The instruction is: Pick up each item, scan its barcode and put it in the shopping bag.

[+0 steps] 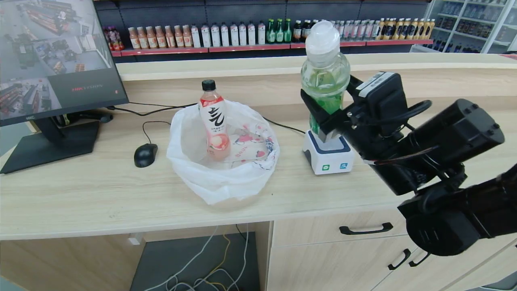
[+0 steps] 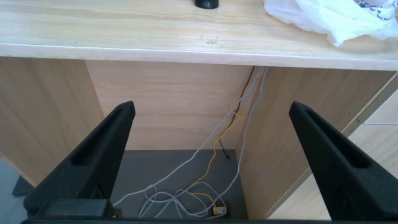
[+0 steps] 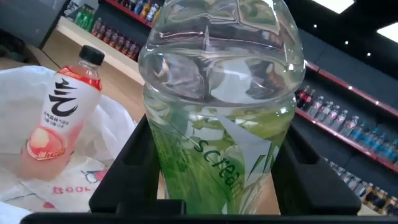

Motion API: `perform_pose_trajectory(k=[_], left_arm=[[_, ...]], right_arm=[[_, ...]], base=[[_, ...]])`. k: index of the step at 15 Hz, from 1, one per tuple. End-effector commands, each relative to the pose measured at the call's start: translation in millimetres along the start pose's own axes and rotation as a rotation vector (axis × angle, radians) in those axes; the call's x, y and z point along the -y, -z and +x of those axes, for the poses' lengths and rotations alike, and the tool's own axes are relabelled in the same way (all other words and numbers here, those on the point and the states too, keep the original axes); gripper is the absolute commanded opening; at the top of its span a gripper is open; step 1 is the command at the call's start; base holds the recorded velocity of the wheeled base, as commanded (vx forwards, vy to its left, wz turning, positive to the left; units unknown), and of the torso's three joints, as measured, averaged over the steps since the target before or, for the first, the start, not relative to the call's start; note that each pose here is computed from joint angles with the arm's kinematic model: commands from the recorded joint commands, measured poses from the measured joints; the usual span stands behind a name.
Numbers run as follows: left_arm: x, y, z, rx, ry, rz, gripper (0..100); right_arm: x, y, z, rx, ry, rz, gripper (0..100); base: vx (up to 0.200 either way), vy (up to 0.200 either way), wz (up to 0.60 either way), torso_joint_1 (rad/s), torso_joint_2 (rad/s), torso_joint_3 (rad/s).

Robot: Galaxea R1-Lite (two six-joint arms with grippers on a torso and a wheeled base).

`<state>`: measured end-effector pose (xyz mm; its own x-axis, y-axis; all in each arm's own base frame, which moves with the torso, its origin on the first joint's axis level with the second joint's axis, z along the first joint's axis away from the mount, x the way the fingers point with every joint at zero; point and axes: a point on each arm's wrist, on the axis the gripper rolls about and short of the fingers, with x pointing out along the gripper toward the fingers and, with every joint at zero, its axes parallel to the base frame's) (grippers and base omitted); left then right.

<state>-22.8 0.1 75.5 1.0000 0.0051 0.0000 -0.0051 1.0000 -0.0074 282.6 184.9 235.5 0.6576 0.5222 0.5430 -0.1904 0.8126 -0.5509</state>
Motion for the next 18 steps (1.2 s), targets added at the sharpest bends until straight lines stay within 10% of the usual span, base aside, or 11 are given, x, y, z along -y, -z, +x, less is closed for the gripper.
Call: perform_pose_trajectory(k=[1,18], left_arm=[[0.0,0.0,0.0,0.0,-0.001,0.0,100],[0.0,0.0,0.0,0.0,-0.001,0.0,100]], right_arm=[[-14.1,21.2,16.6,0.026,-0.041,-0.045,0],[21.3,84.9,-0.2,0.132,-0.298,-0.299,0]], base=[[0.0,0.0,0.0,0.0,0.0,0.0],[0.0,0.0,0.0,0.0,0.0,0.0]])
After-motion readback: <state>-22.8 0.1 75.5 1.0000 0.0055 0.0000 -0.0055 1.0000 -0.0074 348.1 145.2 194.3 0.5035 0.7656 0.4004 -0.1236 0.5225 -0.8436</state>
